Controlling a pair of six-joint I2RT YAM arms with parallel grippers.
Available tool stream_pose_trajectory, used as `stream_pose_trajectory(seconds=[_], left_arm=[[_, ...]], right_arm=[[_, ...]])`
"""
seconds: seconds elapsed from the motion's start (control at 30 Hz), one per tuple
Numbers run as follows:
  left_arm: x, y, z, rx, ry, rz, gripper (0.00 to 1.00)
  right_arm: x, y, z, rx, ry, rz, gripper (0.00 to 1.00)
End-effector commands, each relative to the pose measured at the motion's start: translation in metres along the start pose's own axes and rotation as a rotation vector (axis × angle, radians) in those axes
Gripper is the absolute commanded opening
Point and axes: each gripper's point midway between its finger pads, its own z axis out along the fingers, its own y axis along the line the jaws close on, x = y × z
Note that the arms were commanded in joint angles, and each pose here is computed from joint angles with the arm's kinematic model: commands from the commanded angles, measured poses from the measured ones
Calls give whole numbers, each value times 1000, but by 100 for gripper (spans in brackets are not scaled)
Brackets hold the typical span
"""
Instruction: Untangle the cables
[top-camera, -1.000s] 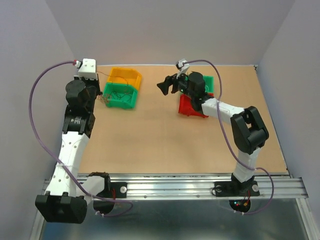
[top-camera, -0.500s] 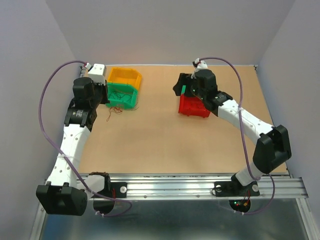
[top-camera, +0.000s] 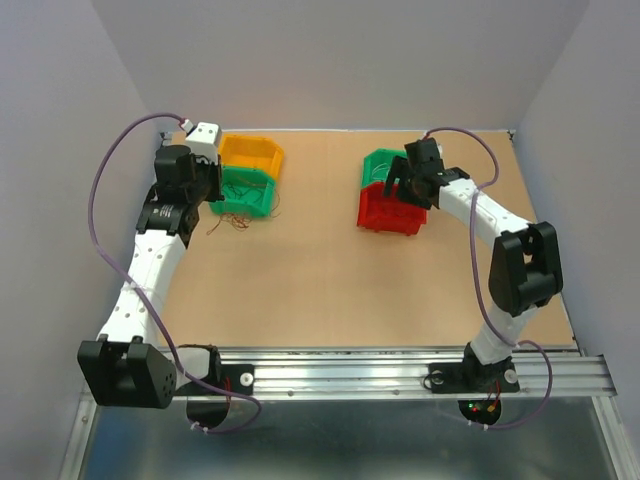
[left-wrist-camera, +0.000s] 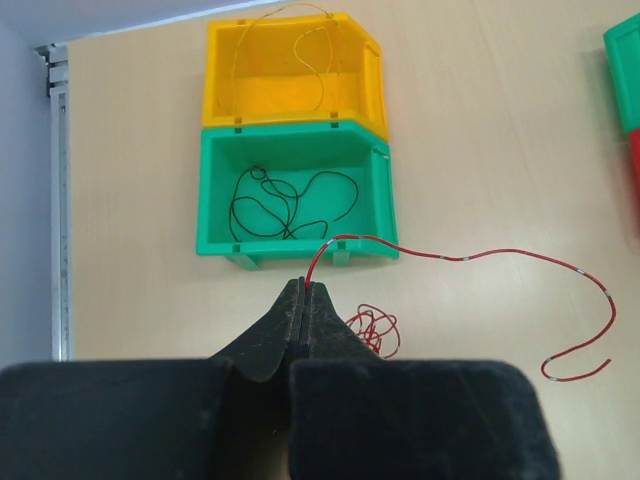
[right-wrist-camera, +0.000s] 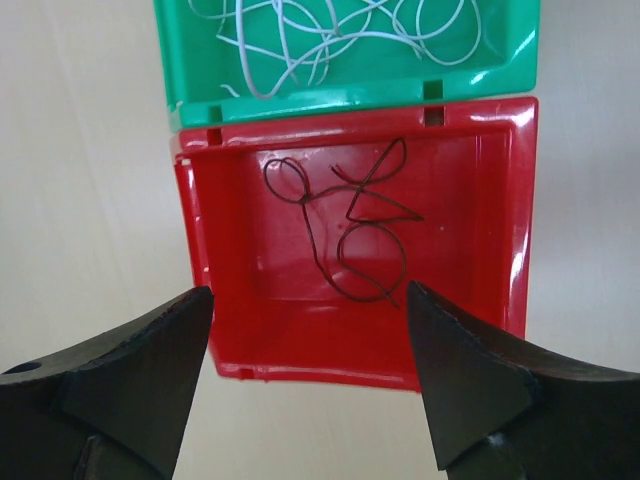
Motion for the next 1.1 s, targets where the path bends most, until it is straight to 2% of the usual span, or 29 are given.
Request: stream_pose_trajectory(seconds=[0.0,0.17,0.3,0.6,0.83,1.07], left_arm=[[-32,-1,2,23,-90,50,0],[-25,4,6,2,-73,86,0],[-20,6,5,-7,-69,97,0],[-15,11,7,-31,-58,104,0],[-10,7,15,-9,-33,82,0],[-11,7,12,-11,-38,85,0]], right_arm=[[-30,7,4,32,-48,10,83],[-26,1,33,98,-1,39,83],[-32,-6,48,165,-24,60,81],[-24,-25,49,257,-32,66,79],[-2,-42,60,317,7,68,78],[6,-42,74,322,19,71,69]])
